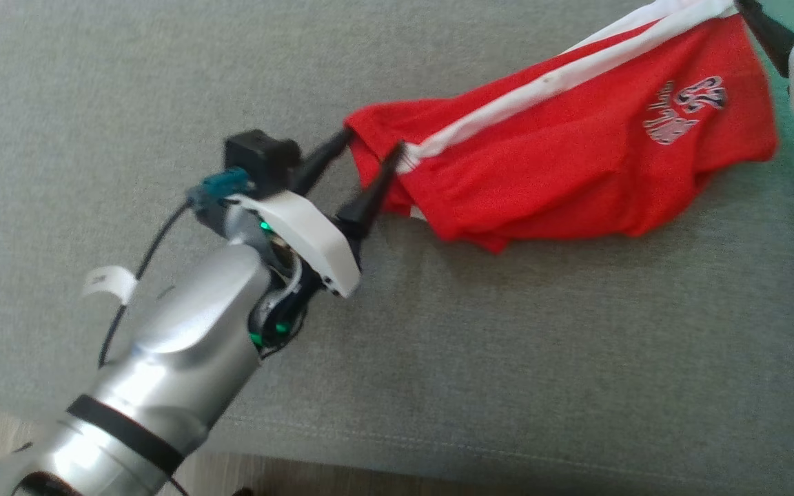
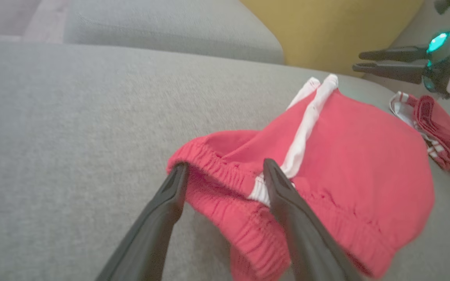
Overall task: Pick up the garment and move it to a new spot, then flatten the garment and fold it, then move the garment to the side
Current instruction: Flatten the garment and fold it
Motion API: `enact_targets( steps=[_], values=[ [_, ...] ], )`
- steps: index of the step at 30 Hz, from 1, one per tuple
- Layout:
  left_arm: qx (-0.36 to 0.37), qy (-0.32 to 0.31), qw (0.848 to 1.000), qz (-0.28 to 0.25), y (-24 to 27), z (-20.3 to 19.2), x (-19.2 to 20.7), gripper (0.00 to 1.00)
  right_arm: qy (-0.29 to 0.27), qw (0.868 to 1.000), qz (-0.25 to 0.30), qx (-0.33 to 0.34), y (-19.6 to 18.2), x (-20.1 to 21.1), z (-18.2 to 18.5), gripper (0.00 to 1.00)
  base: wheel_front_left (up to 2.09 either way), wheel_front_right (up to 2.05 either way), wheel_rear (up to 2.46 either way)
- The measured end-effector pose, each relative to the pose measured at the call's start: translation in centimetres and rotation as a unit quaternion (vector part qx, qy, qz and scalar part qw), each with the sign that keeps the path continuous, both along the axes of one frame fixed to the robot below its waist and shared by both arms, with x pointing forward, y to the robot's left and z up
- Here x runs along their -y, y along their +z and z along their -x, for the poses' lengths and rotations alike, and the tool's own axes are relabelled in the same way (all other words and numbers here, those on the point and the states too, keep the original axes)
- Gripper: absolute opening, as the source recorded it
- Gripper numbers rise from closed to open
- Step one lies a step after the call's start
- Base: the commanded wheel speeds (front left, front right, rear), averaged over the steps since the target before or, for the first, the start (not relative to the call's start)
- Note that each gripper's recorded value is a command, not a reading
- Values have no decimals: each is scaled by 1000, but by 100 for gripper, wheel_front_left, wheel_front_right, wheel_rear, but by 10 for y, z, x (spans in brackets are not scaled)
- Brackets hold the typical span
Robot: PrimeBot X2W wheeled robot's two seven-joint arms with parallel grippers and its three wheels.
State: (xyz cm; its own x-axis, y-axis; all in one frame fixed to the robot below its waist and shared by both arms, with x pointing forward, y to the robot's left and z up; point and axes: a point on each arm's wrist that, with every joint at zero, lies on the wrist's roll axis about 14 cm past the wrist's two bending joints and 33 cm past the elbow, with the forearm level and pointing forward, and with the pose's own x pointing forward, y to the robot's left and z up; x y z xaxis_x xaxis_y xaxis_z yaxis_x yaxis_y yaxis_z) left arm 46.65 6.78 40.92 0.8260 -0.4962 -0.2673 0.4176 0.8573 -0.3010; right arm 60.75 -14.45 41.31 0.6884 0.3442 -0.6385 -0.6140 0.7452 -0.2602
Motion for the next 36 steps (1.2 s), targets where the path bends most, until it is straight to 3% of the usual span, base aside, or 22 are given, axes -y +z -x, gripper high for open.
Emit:
enact_targets(
  steps=[6, 12, 22, 25, 28, 36],
  values=[
    [38, 41, 998, 4, 27, -15, -14, 100, -32, 996, -62, 61, 35, 9, 4, 100, 0, 0, 0],
    [71, 81, 994, 18, 55, -13, -25, 100, -44, 981, -138, 128, 68, 9, 32, 100, 0, 0, 0],
    [160, 124, 978, 44, 117, -3, -30, 100, -94, 947, -223, 212, 132, 30, 63, 100, 0, 0, 0],
    [176, 135, 974, 48, 126, 5, -29, 100, -106, 930, -244, 252, 157, 41, 74, 100, 0, 0, 0],
    [184, 140, 971, 59, 132, 14, -24, 100, -125, 920, -255, 271, 158, 53, 94, 100, 0, 0, 0],
    [177, 154, 970, 60, 121, 41, -18, 100, -167, 905, -280, 275, 120, 49, 161, 100, 0, 0, 0]
  ],
)
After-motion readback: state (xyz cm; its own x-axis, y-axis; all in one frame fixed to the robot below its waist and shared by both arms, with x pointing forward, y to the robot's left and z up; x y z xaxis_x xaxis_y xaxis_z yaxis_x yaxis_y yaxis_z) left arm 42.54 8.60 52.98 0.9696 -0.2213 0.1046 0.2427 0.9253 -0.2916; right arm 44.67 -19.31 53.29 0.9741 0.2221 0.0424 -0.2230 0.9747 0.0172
